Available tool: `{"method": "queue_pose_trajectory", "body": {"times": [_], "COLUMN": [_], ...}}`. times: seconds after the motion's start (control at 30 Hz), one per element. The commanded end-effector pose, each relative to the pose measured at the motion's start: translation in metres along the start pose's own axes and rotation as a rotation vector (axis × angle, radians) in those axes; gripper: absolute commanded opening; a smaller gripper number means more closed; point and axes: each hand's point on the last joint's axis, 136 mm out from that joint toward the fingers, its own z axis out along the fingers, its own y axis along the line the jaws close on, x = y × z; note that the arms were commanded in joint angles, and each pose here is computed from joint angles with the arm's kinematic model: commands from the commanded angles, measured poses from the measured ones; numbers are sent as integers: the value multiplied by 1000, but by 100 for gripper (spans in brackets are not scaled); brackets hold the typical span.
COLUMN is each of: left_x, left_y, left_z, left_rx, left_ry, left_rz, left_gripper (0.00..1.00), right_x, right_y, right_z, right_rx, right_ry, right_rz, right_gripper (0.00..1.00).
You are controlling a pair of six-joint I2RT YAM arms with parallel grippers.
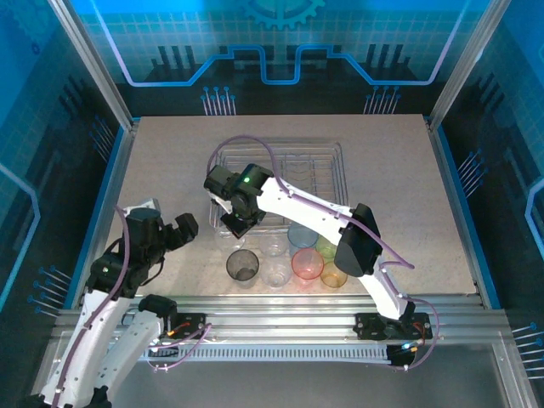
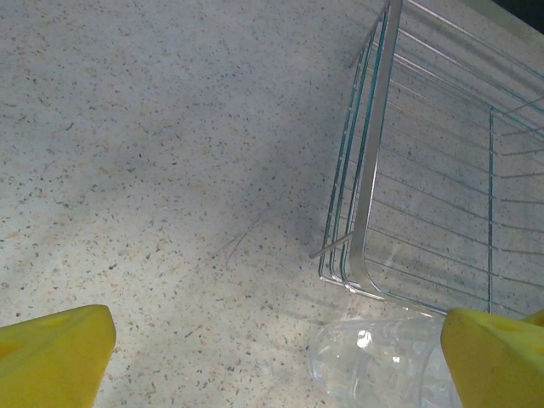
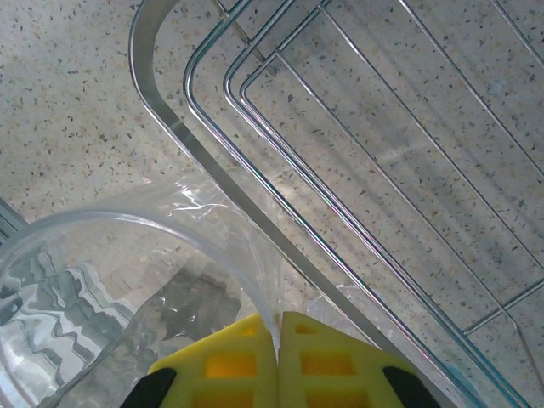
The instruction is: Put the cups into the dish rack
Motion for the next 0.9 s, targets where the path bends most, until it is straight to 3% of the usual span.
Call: {"method": "queue_pose_trajectory", "body": {"times": [0.0,0.23,0.5,0.67,0.87], "left_x": [-5,-20,-58,-86,-87], "left_y": [5,2,-17,-61,-141], "left_z": [-4,-23,-73,-116,-138], "left_rx": [-19,2,126,381,752], "left_ry": [-37,-101,-278,-420,-329], "left_rz": [-31,-42,-49,18,187], "left_gripper": [99,99,99,99,99], "right_x": [-4,-24,-35,-26,-3], "right_y": [7,24,10,-31,-103], "right_z": [-18,-56,-121,-166,-214], "right_rx": [-13,-151,-346,-528,-659], "right_ry": [-43,-207,-396,-539,-763], "right_rz": [-28,-67,-15,80,251], "right_gripper": [0,0,0,0,0]}}
